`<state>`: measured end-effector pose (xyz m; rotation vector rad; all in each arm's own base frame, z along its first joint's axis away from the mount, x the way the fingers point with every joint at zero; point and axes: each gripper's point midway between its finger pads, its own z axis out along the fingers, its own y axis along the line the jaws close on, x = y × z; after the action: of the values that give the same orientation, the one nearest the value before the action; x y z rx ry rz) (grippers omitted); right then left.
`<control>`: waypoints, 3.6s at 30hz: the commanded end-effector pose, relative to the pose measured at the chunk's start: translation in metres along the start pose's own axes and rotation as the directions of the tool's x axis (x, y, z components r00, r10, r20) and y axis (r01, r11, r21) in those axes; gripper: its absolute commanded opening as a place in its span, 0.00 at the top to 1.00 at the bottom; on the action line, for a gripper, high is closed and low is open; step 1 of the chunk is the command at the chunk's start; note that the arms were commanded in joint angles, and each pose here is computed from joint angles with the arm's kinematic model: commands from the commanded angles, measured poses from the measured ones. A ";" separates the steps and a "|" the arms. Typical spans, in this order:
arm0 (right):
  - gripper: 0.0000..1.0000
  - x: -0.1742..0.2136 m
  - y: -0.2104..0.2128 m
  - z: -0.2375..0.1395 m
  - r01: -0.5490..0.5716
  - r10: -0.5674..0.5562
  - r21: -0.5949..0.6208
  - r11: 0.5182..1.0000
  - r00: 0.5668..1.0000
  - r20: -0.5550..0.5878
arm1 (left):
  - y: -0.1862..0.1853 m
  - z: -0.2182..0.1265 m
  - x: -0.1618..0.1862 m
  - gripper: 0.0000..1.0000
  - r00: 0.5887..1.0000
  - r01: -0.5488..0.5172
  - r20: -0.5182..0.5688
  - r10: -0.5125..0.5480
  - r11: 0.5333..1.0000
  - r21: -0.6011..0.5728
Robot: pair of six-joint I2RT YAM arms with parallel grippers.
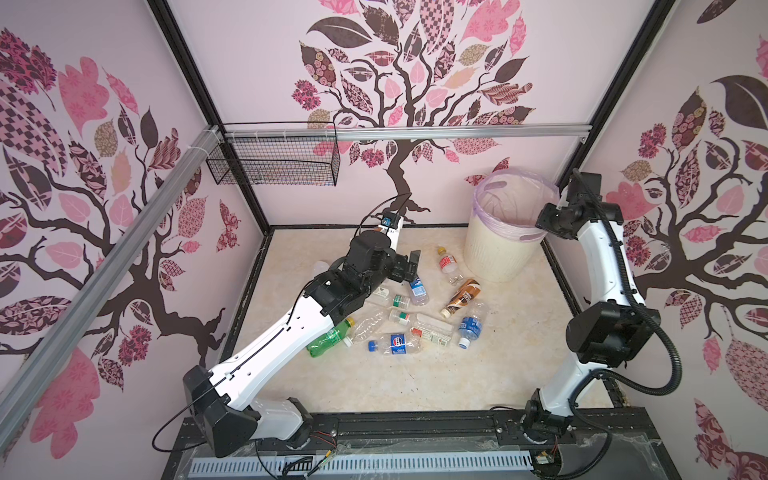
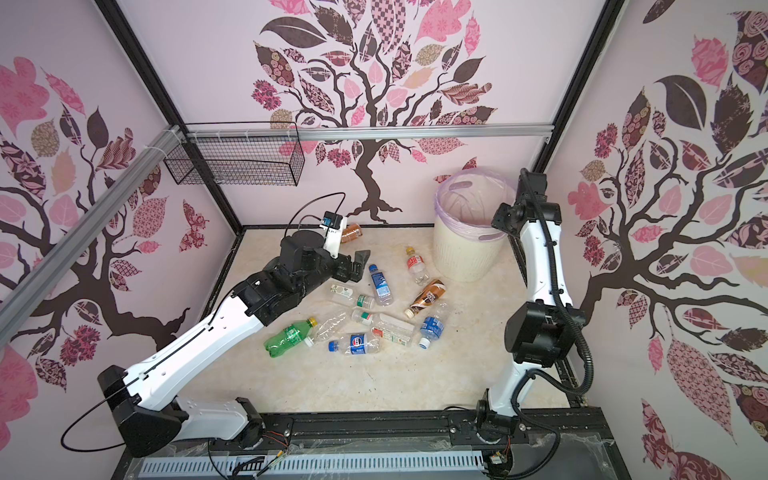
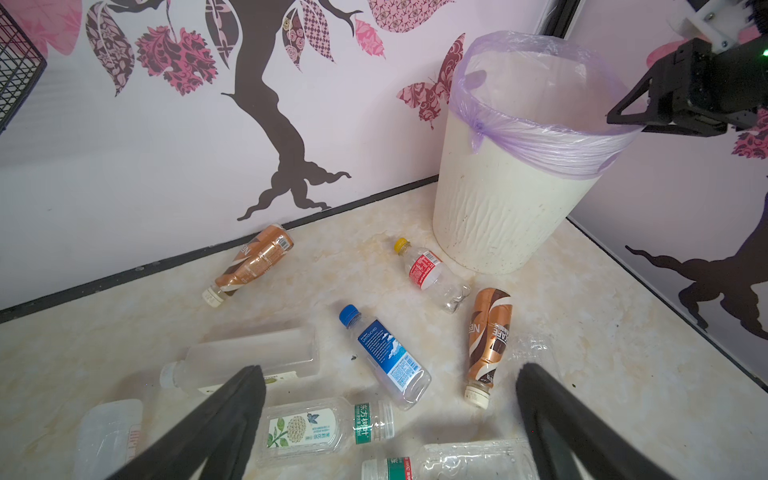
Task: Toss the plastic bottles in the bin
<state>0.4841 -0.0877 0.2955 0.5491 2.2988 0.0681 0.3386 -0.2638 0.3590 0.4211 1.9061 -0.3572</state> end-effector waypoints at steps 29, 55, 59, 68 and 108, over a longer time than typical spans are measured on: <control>0.49 0.033 0.072 0.005 0.177 -0.190 -0.122 0.977 0.976 -0.105 | 0.018 0.009 0.023 0.01 0.997 0.049 -0.045 -0.054 0.993 -0.105; 0.00 -0.010 0.136 -0.155 0.219 -0.116 -0.297 0.929 0.938 0.328 | 0.093 0.003 0.060 0.01 0.947 0.166 -0.205 -0.245 0.925 -0.341; 0.00 0.010 0.171 -0.182 0.322 -0.179 -0.334 0.886 0.901 0.394 | 0.098 -0.005 0.063 0.02 0.942 0.171 -0.214 -0.260 0.916 -0.362; 0.00 0.094 0.258 -0.182 0.630 -0.502 -0.171 0.757 0.729 0.464 | 0.135 0.002 0.086 0.02 0.825 0.382 -0.299 -0.480 0.863 -0.332; 0.01 0.219 0.332 -0.108 0.842 -0.723 -0.057 0.536 0.493 0.484 | 0.275 0.086 0.185 0.02 0.570 0.463 -0.367 -0.735 0.657 -0.595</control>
<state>0.3992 0.3169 0.2703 -0.7165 1.8939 -0.2154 0.4656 -0.0553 0.1288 -0.5841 2.6685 -0.3494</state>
